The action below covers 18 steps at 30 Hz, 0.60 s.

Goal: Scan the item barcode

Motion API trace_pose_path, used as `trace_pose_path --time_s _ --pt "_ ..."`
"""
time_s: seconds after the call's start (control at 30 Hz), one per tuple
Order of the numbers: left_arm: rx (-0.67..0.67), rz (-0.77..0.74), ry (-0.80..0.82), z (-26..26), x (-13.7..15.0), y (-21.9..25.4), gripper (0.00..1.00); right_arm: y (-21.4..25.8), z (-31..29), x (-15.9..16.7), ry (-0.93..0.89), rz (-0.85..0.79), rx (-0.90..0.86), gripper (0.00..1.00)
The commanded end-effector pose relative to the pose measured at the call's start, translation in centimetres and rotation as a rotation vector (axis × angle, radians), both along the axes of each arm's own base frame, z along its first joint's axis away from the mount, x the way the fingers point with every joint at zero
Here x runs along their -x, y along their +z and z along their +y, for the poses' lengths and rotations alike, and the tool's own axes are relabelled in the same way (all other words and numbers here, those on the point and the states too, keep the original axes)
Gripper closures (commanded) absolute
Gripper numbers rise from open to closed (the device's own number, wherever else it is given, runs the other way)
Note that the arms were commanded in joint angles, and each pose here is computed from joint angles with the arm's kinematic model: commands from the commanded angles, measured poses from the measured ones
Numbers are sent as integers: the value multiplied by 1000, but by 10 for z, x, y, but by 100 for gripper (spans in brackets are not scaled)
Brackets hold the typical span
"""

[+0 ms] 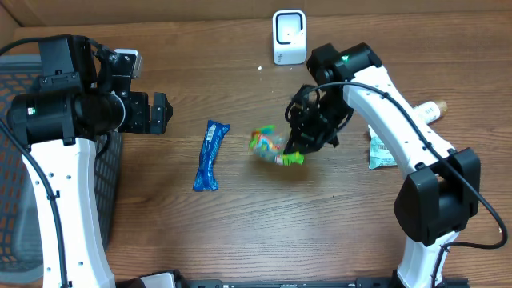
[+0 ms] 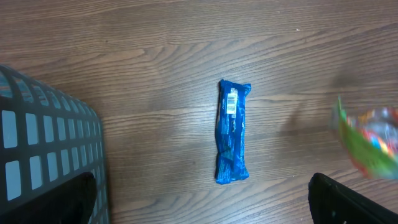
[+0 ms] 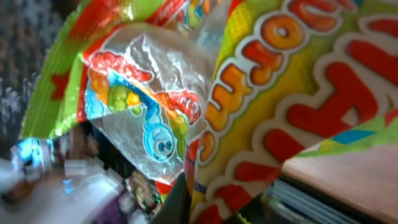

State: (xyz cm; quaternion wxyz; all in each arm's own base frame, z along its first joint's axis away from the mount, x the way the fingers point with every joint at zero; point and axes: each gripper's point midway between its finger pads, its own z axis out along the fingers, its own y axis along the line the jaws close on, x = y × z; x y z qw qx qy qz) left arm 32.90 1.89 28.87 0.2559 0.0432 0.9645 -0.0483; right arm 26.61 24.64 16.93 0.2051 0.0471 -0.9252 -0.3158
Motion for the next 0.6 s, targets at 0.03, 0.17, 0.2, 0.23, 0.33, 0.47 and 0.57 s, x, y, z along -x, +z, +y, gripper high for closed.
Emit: trace_pose_path --time_s 0.03,0.17,0.2,0.23,0.33,0.47,0.57 --pt "4 -8 -8 -1 -2 2 0 23 6 7 234 -167 -316 96" --pt "4 -8 -8 -1 -2 2 0 22 3 5 358 -293 -397 96" --pt "4 -7 -8 -1 -2 2 0 22 4 5 382 -315 -412 96" --pt "4 -8 -8 -1 -2 2 0 22 4 5 412 -345 -430 96" --pt "4 -7 -8 -1 -2 2 0 22 3 5 498 -427 -483 96" --pt "4 -7 -8 -1 -2 2 0 22 3 5 591 -514 -539 96" --pt "4 -7 -7 -1 -2 1 0 20 2 5 674 -590 -577 96"
